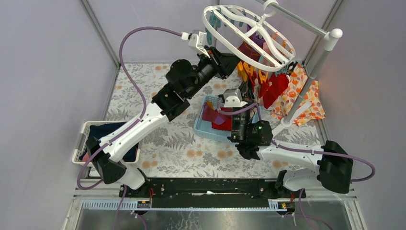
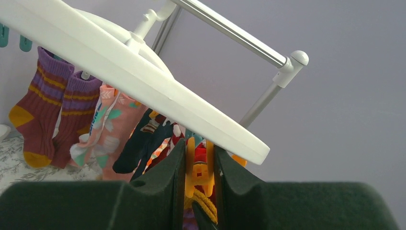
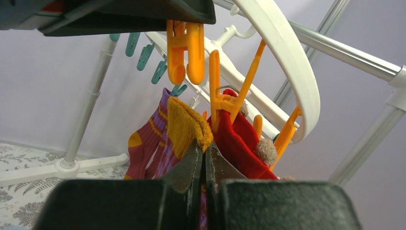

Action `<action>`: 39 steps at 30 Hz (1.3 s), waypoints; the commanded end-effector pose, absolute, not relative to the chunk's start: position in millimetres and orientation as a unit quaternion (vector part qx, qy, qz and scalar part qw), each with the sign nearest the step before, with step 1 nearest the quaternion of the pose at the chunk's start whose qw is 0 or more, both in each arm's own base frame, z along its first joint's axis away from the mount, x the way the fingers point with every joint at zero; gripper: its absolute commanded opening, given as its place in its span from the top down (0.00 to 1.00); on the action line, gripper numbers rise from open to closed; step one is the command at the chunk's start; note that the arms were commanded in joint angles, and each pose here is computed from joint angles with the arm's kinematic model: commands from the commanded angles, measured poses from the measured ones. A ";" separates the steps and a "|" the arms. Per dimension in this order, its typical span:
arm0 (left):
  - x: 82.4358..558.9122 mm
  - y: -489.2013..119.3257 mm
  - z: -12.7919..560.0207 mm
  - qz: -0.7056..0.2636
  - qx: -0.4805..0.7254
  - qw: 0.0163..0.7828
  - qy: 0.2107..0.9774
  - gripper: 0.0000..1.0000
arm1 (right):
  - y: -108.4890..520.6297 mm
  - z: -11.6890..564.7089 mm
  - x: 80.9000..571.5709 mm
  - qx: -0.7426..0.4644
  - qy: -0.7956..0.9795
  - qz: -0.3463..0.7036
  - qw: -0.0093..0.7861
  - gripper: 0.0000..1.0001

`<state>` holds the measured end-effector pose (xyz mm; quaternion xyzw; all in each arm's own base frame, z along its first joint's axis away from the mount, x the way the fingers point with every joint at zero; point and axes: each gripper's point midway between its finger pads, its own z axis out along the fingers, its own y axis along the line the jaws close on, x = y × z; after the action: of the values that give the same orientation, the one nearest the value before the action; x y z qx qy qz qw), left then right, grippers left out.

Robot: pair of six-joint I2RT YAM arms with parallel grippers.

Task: Clip the socks to the hanger
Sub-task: Clamp the sock onto the hanger.

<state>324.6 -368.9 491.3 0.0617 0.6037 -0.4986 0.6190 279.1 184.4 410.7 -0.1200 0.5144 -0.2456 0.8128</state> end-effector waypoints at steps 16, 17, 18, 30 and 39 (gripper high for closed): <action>329.6 -362.6 493.1 -0.516 -0.001 0.600 0.612 0.94 | 160.9 461.8 277.2 0.008 0.457 -0.172 0.873 1.00; 329.7 -362.6 493.6 -0.516 -0.001 0.600 0.612 0.95 | 161.4 463.5 277.2 0.008 0.455 -0.173 0.874 1.00; 328.9 -363.3 493.1 -0.516 -0.001 0.599 0.613 0.95 | 162.1 465.4 277.3 0.008 0.453 -0.173 0.875 1.00; 326.9 -367.9 492.8 -0.521 -0.004 0.594 0.614 0.95 | 172.5 466.7 282.4 -0.002 0.449 -0.182 0.875 1.00; 329.0 -368.5 487.8 -0.512 -0.009 0.594 0.620 0.95 | 171.5 470.6 281.1 -0.001 0.446 -0.182 0.877 1.00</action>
<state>323.7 -370.1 492.4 0.0086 0.6100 -0.5237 0.5946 297.5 199.3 429.8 -0.1042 0.4899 -0.2304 0.8343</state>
